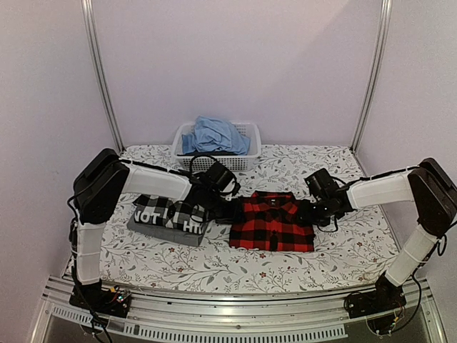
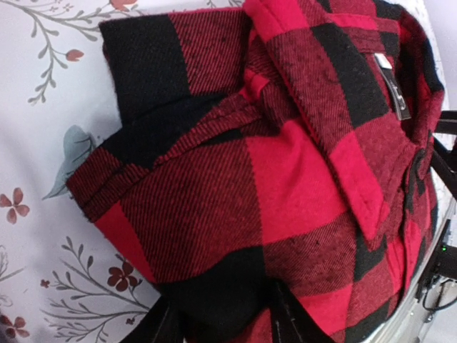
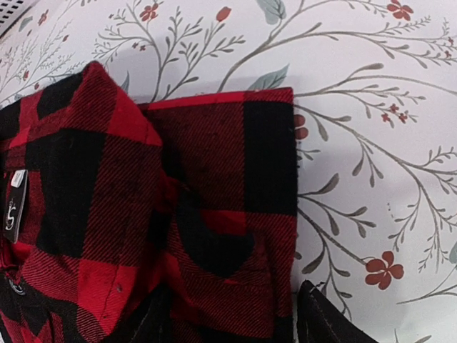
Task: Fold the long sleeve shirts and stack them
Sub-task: Pick up the square-folded shirt from the center of the board.
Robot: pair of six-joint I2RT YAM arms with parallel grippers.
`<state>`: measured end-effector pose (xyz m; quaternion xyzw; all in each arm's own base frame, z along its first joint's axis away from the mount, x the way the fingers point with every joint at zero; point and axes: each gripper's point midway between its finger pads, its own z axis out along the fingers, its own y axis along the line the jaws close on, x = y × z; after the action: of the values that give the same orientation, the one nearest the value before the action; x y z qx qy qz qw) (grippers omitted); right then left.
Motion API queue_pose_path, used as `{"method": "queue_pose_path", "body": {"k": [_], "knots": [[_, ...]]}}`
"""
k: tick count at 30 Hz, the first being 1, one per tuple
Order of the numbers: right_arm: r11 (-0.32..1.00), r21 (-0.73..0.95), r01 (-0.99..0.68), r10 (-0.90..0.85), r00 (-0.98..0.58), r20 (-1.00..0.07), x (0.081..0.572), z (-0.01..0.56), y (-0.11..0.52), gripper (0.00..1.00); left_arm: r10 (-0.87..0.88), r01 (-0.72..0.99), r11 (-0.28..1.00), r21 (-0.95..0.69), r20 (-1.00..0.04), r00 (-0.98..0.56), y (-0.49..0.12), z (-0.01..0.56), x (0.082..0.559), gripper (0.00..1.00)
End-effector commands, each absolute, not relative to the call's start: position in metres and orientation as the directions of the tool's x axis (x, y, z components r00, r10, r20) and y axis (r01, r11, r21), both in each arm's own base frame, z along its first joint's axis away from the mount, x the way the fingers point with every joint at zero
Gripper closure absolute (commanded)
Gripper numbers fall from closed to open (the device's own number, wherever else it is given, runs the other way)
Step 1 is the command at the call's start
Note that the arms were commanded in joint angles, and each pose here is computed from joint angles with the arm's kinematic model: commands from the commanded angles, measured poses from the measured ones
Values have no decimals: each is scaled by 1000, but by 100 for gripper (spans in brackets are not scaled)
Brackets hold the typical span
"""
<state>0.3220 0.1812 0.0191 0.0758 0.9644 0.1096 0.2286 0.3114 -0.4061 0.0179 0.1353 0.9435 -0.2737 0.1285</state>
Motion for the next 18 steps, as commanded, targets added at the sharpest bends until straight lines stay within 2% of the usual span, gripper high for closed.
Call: {"method": "queue_pose_path", "body": {"k": [1, 4, 7, 11, 14, 18], "knots": [[958, 276, 82, 179, -921, -346, 305, 1, 197, 45, 218, 301, 825, -479, -222, -951, -405, -13, 290, 63], [953, 292, 84, 185, -921, -341, 306, -1, 202, 53, 216, 299, 816, -495, -219, -951, -410, -13, 289, 73], [950, 300, 87, 193, -919, -344, 307, 0, 203, 67, 216, 302, 810, -502, -223, -951, -412, -11, 291, 87], [940, 334, 74, 193, -922, -337, 307, 6, 210, 86, 213, 312, 805, -504, -244, -946, -415, -4, 294, 100], [933, 355, 62, 190, -922, -338, 307, 11, 214, 99, 204, 322, 797, -511, -275, -940, -418, 8, 299, 100], [921, 387, 47, 194, -916, -350, 308, 22, 220, 100, 194, 339, 783, -522, -312, -930, -422, 28, 304, 100]]}}
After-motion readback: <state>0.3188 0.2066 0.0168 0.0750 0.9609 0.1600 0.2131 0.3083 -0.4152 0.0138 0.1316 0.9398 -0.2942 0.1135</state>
